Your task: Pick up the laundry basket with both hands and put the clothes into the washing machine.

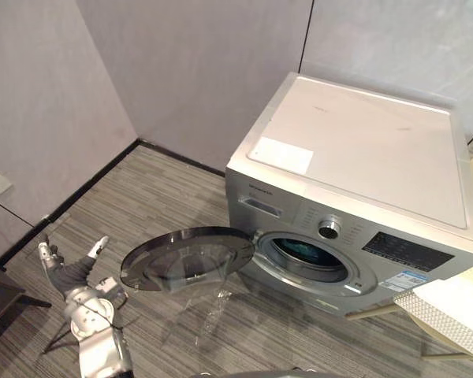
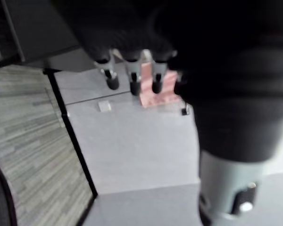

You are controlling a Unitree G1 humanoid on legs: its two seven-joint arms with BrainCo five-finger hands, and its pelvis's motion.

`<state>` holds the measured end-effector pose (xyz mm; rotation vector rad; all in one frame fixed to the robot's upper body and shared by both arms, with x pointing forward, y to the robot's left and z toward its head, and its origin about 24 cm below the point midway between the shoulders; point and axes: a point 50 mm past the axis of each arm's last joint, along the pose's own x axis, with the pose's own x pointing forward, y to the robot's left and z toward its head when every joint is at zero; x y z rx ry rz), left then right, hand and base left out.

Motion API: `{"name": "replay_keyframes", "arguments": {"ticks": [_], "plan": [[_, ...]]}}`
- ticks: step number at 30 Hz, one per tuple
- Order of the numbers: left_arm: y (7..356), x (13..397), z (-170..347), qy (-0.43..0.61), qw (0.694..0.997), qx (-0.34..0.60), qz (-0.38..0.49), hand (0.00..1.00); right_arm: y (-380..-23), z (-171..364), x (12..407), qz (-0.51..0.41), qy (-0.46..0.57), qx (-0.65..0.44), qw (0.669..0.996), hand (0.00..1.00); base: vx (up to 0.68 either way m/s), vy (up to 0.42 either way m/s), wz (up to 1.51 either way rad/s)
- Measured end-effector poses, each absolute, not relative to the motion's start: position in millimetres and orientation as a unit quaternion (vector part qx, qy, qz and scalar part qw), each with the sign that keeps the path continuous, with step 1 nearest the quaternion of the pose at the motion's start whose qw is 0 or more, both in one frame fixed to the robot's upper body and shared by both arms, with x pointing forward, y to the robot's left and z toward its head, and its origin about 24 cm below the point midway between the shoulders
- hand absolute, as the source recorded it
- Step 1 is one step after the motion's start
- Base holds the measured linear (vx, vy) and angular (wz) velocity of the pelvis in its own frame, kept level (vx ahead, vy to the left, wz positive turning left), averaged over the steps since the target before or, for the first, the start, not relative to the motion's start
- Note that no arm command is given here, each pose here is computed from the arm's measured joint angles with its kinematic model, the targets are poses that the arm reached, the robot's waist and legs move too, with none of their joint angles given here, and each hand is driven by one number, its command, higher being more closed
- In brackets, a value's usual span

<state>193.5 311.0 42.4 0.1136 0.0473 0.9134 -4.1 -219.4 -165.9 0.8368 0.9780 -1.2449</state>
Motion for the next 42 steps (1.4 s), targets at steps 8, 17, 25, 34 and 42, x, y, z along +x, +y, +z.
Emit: {"name": "replay_keyframes", "arguments": {"ticks": [8,17,25,34,42], "plan": [[388.4,256.5,113.2,-0.015,0.879,0.129,0.459,0.0,-221.9,-165.4,23.2,-0.538,0.397,0.391,0.632,0.0,-0.1,-0.011,-0.35],[351.5,329.4,205.1,-0.118,0.909,0.155,0.367,0.0,-239.3,-139.8,84.2,-0.5,0.285,0.402,0.712,0.0,-0.1,0.033,-0.14],[337.8,347.7,143.5,0.006,0.953,0.108,0.282,0.0,-236.7,-135.9,94.5,-0.481,0.279,0.406,0.725,0.0,0.01,0.06,0.02],[243.2,310.6,-4.8,0.217,0.967,0.126,0.039,0.0,-239.1,-140.0,97.5,-0.463,0.294,0.407,0.73,0.0,0.05,0.096,0.16],[183.9,239.2,-76.0,0.327,0.937,0.079,-0.096,0.0,-235.3,-141.6,103.8,-0.423,0.308,0.408,0.748,0.0,0.08,0.036,0.24]]}}
